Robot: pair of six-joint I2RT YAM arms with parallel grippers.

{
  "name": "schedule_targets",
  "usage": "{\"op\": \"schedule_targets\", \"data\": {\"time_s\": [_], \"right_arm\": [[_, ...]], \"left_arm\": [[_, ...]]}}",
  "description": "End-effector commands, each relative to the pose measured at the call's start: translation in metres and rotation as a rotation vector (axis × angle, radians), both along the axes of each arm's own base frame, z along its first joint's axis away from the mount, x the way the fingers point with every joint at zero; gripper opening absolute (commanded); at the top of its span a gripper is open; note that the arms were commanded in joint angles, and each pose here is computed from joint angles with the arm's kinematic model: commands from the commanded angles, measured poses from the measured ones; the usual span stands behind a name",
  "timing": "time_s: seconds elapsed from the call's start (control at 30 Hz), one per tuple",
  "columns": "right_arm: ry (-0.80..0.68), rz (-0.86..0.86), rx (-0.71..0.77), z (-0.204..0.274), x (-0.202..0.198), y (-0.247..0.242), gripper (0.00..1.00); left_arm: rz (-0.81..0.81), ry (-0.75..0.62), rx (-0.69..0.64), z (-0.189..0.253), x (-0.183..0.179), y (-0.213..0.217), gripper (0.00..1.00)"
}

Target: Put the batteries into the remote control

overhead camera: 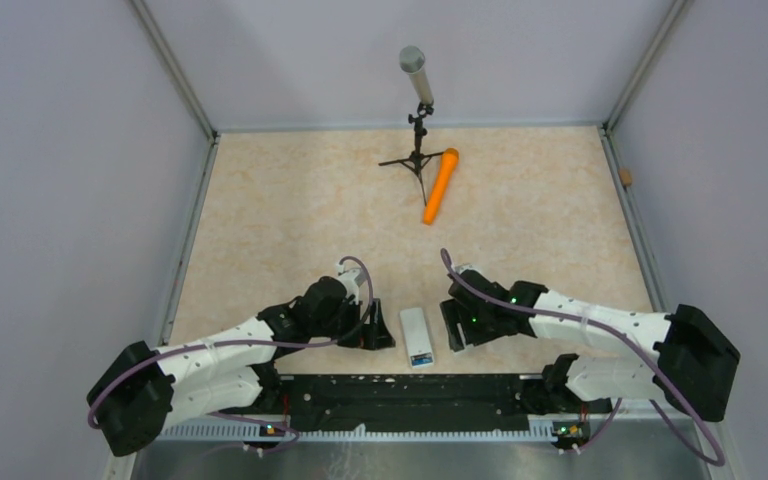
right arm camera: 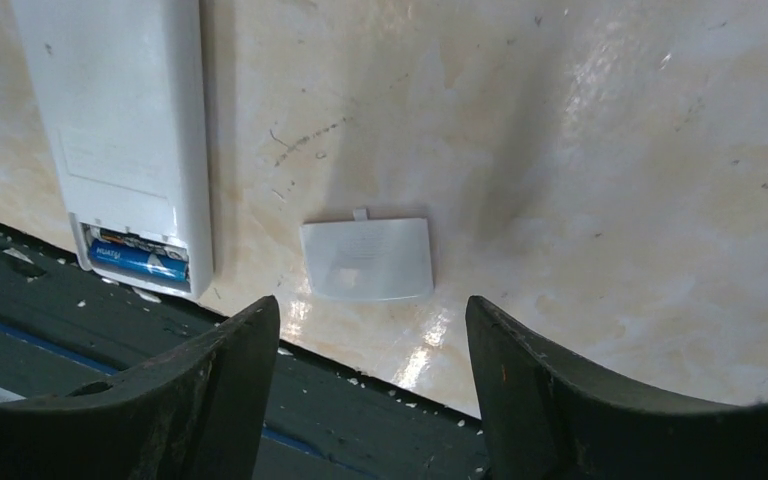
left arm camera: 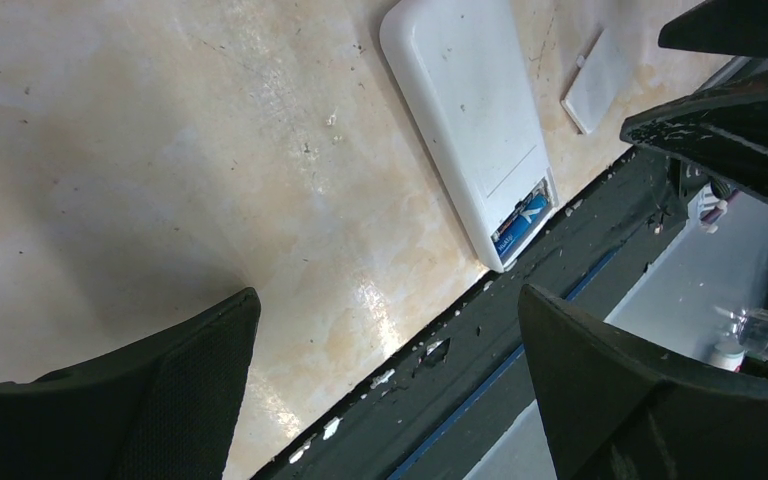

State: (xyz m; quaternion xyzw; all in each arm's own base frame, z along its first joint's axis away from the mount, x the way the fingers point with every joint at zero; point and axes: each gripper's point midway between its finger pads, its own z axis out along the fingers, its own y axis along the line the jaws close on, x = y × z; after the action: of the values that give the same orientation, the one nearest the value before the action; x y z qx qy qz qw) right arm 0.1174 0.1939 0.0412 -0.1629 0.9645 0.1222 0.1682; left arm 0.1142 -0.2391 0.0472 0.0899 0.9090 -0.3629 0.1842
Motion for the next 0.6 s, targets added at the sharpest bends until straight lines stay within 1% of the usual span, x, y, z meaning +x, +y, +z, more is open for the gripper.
{"op": "schedule_targets", "data": {"time_s": [0.0, 0.2, 0.57], "right_arm": [[0.031, -0.002, -0.001, -0.008, -0.015, 0.0, 0.69], [0.031, 0.023, -0.026, -0.019, -0.018, 0.002, 0.71], [-0.005, 0.038, -0.063, -0.027, -0.009, 0.002, 0.71]], "left_arm": [[-0.005, -0.008, -0.025, 0.004, 0.002, -0.004, 0.99], [-0.017, -0.001, -0.025, 0.003, 0.001, -0.007, 0.99], [-0.024, -0.001, -0.024, 0.002, 0.002, -0.008, 0.99]]}}
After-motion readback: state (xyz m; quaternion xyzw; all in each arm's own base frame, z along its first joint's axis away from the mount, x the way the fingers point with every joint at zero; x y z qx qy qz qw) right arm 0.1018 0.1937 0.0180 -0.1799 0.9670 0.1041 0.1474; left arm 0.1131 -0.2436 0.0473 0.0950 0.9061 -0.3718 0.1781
